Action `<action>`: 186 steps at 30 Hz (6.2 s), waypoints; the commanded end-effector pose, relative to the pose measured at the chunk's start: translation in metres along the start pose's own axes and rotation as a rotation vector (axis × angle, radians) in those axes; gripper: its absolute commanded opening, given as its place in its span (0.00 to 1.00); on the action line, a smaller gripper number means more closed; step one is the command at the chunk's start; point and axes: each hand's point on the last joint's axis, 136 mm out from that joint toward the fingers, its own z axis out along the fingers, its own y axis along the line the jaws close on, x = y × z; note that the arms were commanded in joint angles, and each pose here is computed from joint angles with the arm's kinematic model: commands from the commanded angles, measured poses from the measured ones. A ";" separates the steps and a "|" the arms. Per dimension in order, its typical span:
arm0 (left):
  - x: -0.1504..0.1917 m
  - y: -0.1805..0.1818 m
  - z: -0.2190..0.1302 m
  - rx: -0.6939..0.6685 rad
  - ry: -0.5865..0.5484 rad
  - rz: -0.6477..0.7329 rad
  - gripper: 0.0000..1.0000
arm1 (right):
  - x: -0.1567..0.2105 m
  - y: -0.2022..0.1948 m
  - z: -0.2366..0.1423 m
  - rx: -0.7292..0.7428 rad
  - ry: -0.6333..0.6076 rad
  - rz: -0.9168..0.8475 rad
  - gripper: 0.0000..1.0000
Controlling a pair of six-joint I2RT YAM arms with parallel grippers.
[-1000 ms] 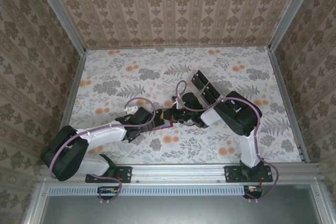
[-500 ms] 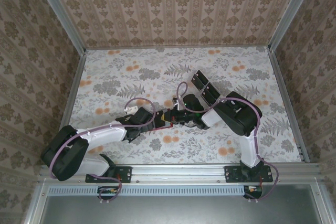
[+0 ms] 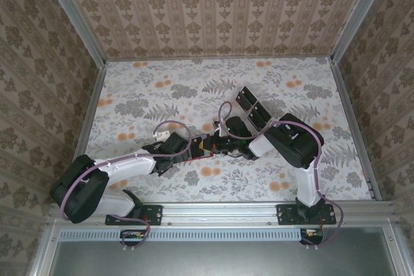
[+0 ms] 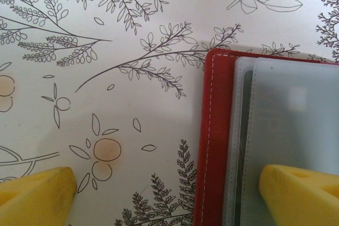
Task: Put the credit cards into the card holder
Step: Insert the credit card into the card slot.
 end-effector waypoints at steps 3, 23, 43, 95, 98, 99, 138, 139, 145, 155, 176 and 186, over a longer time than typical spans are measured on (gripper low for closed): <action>0.054 0.054 0.009 -0.182 0.184 0.089 0.99 | 0.008 -0.020 0.005 0.073 0.034 0.069 0.00; 0.058 0.055 0.011 -0.188 0.195 0.088 0.99 | -0.003 -0.007 0.012 0.004 0.024 0.070 0.00; 0.062 0.060 0.010 -0.195 0.198 0.084 1.00 | -0.017 -0.012 0.013 0.013 0.004 0.080 0.00; 0.065 0.059 0.013 -0.193 0.202 0.085 0.99 | 0.015 -0.020 0.020 0.101 0.100 0.184 0.00; 0.059 0.054 0.009 -0.179 0.187 0.083 1.00 | 0.014 -0.020 0.022 0.103 0.104 0.180 0.00; 0.055 0.052 0.006 -0.171 0.178 0.080 1.00 | 0.014 -0.020 0.022 0.104 0.104 0.177 0.00; 0.018 0.055 0.001 -0.129 0.106 -0.030 1.00 | -0.017 0.005 -0.012 0.492 0.160 -0.171 0.48; 0.016 0.053 0.002 -0.125 0.105 -0.027 1.00 | -0.016 0.004 -0.010 0.492 0.165 -0.169 0.48; 0.011 0.042 0.006 -0.102 0.108 -0.008 1.00 | -0.011 0.009 -0.001 0.480 0.188 -0.181 0.47; -0.001 0.020 0.014 -0.066 0.104 0.008 1.00 | 0.003 0.025 0.016 0.447 0.252 -0.222 0.45; -0.007 0.018 0.016 -0.075 0.094 0.015 1.00 | -0.029 0.026 -0.012 0.590 0.224 -0.373 0.29; -0.008 0.016 0.019 -0.072 0.095 0.019 1.00 | -0.027 0.007 0.002 0.611 0.255 -0.350 0.21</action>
